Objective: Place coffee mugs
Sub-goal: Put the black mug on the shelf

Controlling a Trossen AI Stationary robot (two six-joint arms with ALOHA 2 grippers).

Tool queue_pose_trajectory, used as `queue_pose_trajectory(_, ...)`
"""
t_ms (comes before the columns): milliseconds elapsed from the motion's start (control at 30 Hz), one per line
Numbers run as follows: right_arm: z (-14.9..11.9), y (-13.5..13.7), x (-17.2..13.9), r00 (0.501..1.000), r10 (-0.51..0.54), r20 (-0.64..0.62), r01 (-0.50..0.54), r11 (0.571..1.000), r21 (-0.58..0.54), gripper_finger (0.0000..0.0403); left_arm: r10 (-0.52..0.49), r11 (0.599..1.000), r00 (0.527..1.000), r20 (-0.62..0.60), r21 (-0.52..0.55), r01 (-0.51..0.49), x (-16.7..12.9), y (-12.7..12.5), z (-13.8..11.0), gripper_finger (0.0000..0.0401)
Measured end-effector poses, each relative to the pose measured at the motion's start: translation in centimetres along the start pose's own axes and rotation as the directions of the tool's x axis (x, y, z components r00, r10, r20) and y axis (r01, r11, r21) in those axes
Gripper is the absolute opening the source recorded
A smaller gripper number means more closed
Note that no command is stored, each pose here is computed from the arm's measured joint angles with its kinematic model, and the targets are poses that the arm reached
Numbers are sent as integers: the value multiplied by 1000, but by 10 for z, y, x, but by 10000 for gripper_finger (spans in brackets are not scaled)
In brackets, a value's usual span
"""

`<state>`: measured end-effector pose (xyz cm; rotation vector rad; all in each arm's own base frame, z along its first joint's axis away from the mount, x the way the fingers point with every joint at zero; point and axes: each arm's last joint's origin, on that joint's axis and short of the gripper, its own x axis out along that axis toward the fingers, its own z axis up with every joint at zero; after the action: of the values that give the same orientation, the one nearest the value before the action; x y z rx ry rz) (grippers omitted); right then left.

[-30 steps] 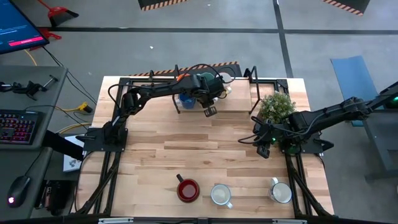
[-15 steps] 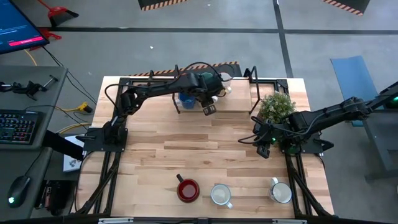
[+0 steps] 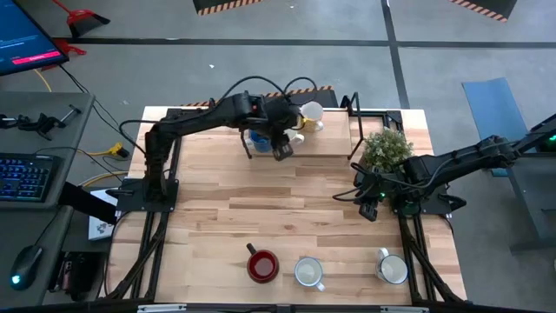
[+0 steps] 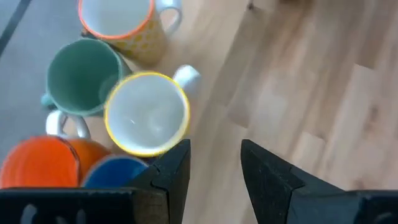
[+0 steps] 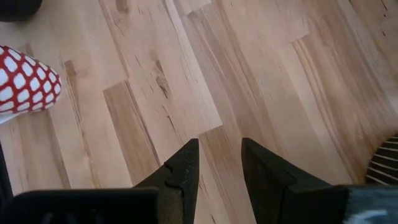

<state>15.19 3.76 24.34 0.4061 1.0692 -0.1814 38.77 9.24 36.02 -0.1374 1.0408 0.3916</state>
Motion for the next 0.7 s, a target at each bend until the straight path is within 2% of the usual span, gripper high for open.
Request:
queue_pose_trajectory(133,0,0,0,1000,-1,-1,1,1000,1,99,-53,999,994,-93,-17,52,-22,-15,-17,131)
queue_pose_trajectory(300,0,0,0,1000,4,-4,-4,1000,1,99,-53,997,949,-312,30,65,-36,-41,-45,131)
queue_pose_trajectory(400,-1,1,0,1000,23,-18,-23,1000,2,99,-74,995,944,-321,33,89,-37,-63,-54,131)
queue_pose_trajectory(533,-2,2,0,995,77,-58,-75,997,34,99,-139,981,905,-402,70,182,-40,-93,-75,131)
queue_pose_trajectory(700,0,6,0,985,156,-71,-150,985,85,99,-103,960,866,-489,178,215,-37,-131,-109,131)
